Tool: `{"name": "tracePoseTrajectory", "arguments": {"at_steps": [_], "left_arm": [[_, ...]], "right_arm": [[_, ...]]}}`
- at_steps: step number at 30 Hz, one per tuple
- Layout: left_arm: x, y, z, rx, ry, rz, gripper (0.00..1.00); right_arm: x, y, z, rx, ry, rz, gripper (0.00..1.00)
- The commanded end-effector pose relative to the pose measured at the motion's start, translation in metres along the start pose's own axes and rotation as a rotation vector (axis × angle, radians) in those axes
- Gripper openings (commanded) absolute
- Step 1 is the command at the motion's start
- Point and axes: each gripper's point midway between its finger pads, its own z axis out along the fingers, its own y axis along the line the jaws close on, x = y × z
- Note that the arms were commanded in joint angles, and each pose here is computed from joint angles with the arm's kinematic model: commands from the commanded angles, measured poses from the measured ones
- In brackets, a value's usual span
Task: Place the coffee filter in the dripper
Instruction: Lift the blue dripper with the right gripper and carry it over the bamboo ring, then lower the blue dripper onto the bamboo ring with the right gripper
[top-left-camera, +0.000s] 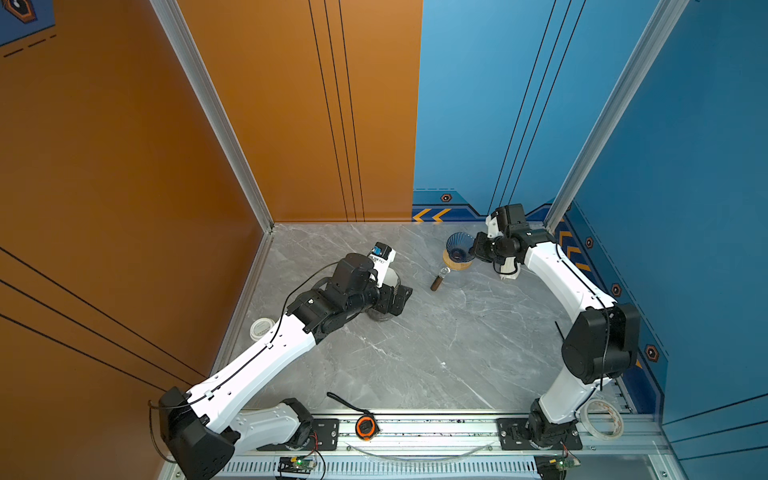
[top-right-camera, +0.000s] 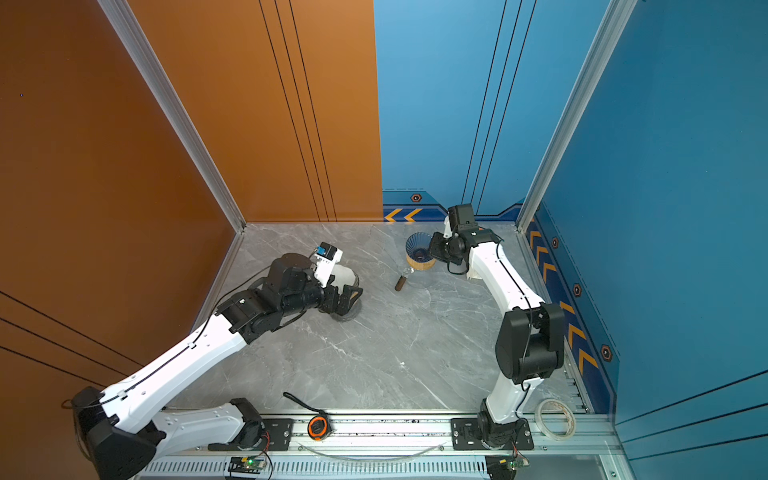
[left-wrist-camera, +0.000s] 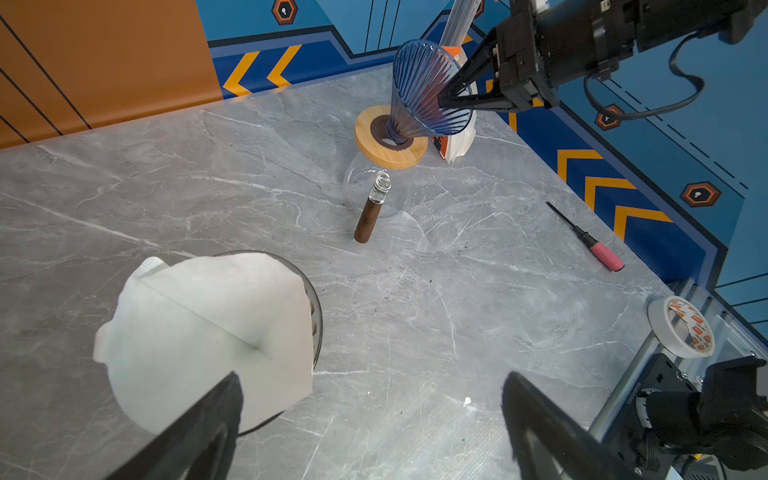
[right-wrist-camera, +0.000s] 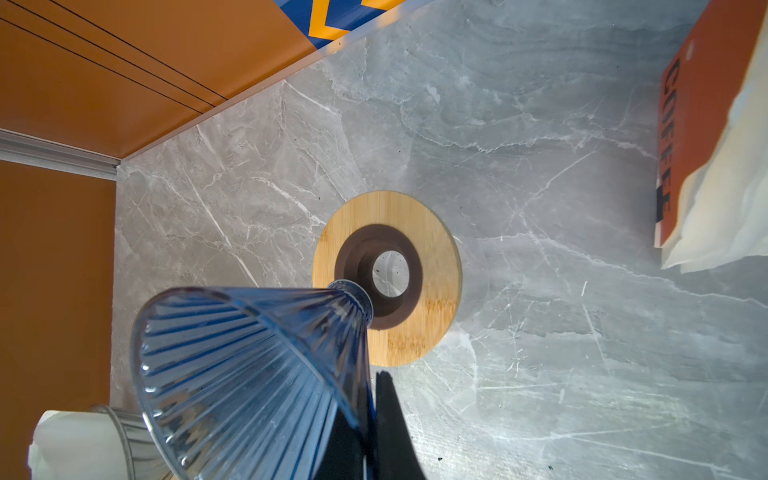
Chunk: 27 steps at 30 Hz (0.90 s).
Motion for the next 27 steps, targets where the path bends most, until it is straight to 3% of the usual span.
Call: {"name": "tracePoseTrajectory", "arguments": {"at_steps": [1,20,27], "left_arm": [[-0.021,-0.007,-0.002,0.040,-0.048,0.013,0.98],[-0.020,-0.009,0.003,0.051,-0.037,0.011,0.98],[-0.018,-0.007,0.001,0.046,-0.036,0.011,0.98]], "right_arm": [[-0.019,0.002,-0.007,0.014,-0.052,-0.031,0.02],[-0.014,-0.021,0.028,0.063,0.003,-0.011,0.02],[0.007,-0.029,0.031,0.105,0.113,0.030,0.02]]}}
